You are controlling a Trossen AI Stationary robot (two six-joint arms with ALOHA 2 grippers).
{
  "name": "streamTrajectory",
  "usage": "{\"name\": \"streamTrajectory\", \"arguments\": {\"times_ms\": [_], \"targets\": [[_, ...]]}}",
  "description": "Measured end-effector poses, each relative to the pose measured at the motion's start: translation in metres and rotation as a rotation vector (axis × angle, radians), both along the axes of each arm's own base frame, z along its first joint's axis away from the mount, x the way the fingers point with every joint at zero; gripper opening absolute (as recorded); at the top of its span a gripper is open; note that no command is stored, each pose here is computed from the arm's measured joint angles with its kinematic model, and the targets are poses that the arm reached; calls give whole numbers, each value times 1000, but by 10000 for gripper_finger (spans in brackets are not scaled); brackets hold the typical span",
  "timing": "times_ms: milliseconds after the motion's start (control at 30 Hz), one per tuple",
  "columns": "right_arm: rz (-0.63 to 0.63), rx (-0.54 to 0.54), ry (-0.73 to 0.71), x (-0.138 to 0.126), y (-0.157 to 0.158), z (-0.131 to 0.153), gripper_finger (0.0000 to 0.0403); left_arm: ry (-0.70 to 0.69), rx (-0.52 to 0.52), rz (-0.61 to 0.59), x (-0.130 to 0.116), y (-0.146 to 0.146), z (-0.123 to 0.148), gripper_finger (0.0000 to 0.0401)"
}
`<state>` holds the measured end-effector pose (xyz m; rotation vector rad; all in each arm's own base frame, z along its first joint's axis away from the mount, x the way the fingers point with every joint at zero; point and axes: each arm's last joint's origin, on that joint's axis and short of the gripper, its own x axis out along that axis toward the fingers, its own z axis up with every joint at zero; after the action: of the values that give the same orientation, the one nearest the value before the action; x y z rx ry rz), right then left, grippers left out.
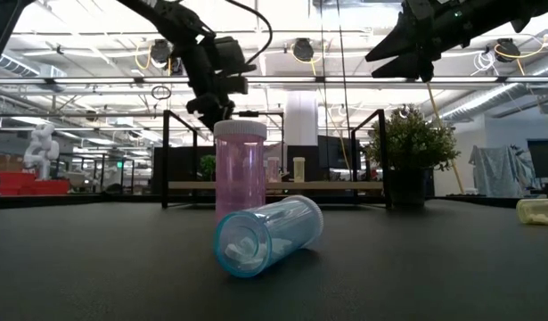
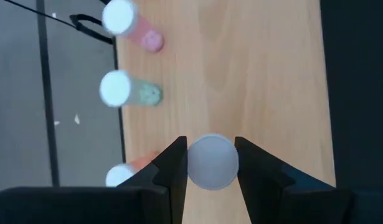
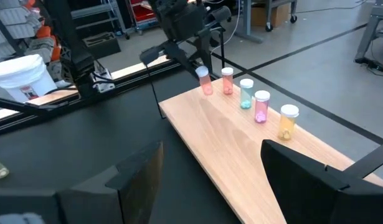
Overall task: Pick and place medicine bottles onto shelf by color
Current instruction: Put the top orange pill bottle on the shelf aligned with the other orange pill bottle
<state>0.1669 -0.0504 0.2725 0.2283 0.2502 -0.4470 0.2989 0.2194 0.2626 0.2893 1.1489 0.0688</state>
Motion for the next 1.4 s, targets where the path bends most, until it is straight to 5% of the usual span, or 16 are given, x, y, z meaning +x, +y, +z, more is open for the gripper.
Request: {"name": "streamTrajectory", "arguments": {"times_ms": [167, 433, 1100, 1400], "targets": [[4, -16, 8, 0, 0, 0, 265, -16, -69, -4, -10, 7, -9, 120], [7, -33, 16, 0, 0, 0, 265, -17, -44, -101, -12, 8, -23, 120], [12, -35, 35, -1, 0, -2, 265, -14, -51, 68, -16, 10, -36, 122], [27, -1, 42, -1, 1, -4, 265, 19, -84, 90, -19, 9, -39, 192]]}}
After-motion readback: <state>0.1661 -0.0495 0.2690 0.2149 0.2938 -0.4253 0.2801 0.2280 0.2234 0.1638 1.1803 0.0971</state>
